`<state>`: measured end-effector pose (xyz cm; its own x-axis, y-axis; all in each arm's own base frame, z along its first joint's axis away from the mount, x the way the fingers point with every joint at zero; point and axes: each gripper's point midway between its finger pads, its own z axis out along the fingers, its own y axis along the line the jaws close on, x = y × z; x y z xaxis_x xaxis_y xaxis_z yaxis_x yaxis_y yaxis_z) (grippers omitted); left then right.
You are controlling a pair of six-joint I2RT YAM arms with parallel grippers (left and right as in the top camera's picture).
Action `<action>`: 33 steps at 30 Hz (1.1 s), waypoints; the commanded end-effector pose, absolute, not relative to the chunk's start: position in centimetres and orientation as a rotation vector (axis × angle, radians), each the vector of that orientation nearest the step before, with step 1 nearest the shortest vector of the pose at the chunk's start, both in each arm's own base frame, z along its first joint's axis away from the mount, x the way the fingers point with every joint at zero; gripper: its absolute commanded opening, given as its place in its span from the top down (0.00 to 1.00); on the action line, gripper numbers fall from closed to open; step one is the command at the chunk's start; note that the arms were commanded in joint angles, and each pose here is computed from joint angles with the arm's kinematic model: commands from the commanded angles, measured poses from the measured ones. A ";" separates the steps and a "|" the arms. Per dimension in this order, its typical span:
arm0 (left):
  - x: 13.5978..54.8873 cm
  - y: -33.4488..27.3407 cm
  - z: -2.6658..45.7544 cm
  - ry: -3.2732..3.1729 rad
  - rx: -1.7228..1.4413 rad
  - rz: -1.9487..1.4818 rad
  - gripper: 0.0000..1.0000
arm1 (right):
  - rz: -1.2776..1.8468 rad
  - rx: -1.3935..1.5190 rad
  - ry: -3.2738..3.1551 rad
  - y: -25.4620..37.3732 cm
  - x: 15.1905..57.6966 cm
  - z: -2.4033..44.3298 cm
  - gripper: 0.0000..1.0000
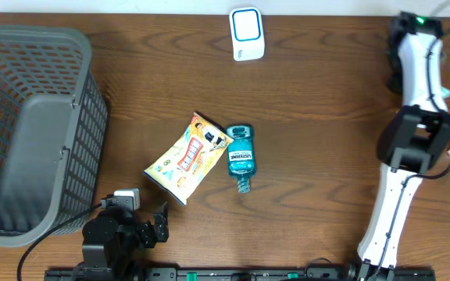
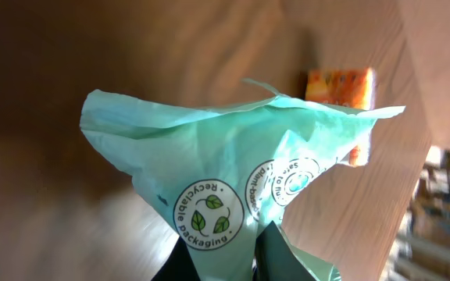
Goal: Scan the item barcode
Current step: 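Carry the wipes pack to the right table edge and release it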
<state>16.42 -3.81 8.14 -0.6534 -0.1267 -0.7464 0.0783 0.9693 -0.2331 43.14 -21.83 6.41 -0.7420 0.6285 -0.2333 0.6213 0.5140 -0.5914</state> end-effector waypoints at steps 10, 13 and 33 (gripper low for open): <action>16.0 -3.6 7.5 2.295 -0.045 -0.298 0.01 | 0.647 -1.466 -2.595 -27.2 38.8 5.7 0.01; 16.0 -3.6 7.5 2.295 -0.045 -0.298 0.01 | 0.319 -1.460 -2.687 -25.2 40.5 6.5 0.01; 16.0 -3.6 7.5 2.295 -0.045 -0.298 0.01 | 0.046 -0.978 -3.607 -6.9 42.3 34.7 0.01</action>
<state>16.42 -3.81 8.14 -0.6534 -0.1267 -0.7464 0.0783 0.9693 -0.2331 45.02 -7.56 28.38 -0.7610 0.5201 -0.3879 0.4968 0.8516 0.1673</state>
